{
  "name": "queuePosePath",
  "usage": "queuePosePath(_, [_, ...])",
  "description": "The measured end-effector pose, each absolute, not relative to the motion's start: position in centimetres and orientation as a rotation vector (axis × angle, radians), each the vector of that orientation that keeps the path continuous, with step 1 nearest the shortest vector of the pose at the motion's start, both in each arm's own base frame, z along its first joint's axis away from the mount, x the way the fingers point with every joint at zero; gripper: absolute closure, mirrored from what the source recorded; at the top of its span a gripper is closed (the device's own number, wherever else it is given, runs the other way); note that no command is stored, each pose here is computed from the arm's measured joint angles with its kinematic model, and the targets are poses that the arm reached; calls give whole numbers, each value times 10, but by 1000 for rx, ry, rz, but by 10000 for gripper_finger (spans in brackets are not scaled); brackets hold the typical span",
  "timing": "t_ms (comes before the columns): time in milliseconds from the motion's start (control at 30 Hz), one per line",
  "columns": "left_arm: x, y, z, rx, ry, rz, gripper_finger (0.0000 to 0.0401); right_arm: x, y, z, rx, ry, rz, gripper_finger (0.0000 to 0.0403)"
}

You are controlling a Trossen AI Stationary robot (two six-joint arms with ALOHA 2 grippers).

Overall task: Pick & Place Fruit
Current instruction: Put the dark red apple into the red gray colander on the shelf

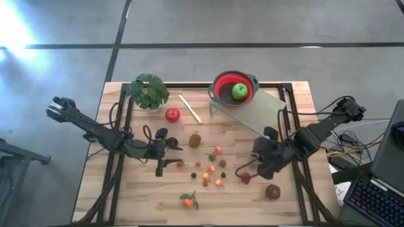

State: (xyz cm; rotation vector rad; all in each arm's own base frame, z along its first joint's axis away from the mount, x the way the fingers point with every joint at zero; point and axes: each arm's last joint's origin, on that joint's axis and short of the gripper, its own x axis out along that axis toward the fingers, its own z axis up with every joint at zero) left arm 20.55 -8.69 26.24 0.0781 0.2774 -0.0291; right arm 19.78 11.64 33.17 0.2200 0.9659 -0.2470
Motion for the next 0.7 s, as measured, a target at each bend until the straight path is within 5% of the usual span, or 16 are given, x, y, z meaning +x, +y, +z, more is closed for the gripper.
queuePosePath(700, [205,-87,262,77,277,-29,204,189,149,248,270,917,-156,191])
